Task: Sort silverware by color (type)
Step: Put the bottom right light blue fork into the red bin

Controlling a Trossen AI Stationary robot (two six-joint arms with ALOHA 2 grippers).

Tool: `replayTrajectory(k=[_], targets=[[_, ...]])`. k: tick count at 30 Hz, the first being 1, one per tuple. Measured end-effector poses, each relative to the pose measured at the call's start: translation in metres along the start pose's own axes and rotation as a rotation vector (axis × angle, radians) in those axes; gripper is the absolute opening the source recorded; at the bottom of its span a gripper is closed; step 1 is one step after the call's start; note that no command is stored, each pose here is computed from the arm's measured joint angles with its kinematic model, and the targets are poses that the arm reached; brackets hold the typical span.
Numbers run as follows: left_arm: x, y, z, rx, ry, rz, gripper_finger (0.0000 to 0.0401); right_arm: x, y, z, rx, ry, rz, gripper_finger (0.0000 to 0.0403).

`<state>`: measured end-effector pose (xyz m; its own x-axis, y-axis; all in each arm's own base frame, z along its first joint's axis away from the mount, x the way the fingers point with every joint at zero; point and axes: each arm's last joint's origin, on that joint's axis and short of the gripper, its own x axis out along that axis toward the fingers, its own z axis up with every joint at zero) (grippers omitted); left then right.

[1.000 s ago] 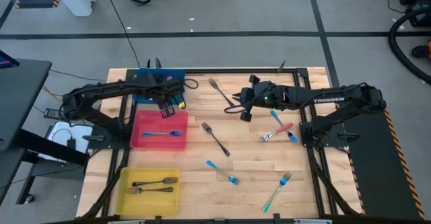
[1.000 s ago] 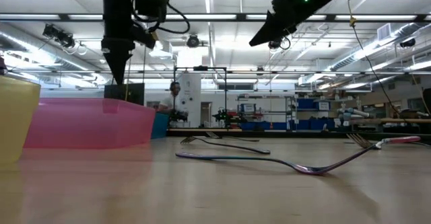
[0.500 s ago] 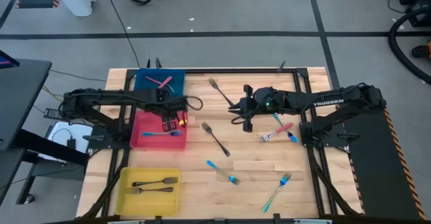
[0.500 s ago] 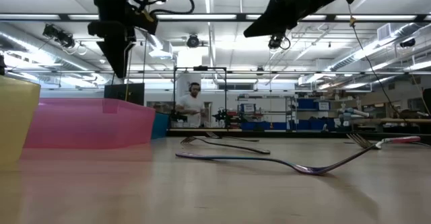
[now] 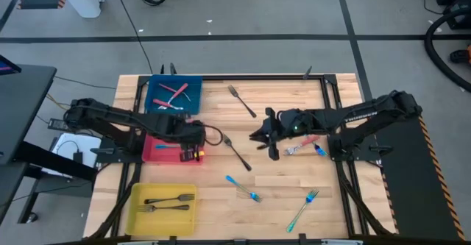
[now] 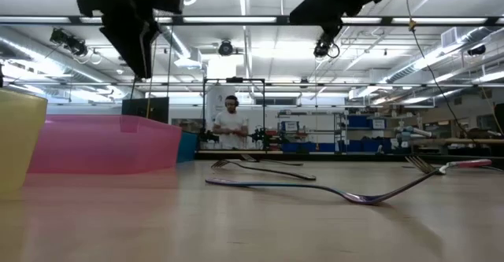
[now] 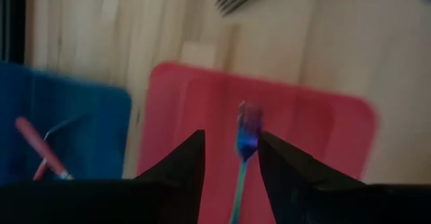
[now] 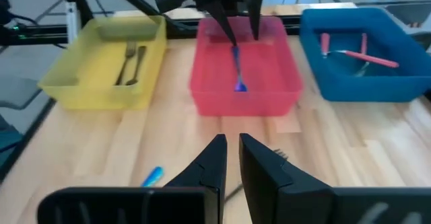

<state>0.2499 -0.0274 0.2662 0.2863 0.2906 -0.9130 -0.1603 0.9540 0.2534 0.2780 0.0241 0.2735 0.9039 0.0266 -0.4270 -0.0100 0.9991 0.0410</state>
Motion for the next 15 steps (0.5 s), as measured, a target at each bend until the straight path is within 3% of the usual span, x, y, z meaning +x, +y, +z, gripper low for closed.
replayTrajectory(k=[15], targets=[[-0.018, -0.047, 0.004, 0.071, -0.201, -0.113, 0.0137, 0.045, 0.050, -0.019, -0.201, -0.053, 0.066, 0.0058]])
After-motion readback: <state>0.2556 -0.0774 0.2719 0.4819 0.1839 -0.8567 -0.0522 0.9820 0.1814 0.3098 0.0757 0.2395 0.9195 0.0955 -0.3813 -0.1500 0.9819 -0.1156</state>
